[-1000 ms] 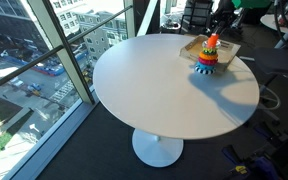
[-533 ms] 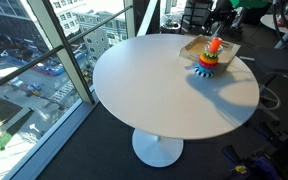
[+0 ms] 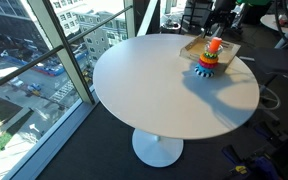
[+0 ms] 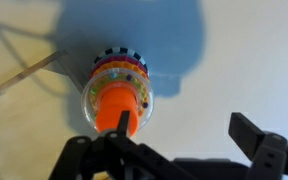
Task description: Move the rings stacking stand to the right, remove the clear ring from the ring stacking stand and put it on the table
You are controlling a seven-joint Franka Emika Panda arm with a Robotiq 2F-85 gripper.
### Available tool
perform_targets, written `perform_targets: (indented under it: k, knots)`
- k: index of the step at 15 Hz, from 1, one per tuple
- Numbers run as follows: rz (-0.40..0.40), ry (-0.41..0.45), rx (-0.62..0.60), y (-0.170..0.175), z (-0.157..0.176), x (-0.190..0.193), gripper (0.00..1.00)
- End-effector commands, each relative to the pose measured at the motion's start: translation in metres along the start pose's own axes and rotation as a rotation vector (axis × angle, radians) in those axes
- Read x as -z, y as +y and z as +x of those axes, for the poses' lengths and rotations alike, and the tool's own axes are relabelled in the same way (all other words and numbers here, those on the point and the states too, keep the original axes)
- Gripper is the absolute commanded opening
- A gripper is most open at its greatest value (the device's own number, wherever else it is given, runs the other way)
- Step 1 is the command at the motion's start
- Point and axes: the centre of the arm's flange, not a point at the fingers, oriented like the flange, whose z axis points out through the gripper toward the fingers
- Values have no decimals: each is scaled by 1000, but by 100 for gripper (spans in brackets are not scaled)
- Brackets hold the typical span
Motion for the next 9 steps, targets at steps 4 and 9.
perform_targets:
  k: [4,9]
  knots:
    - [-18,-32,-16,9,-23,21,100]
    - [-71,15,-33,15,-31,21,100]
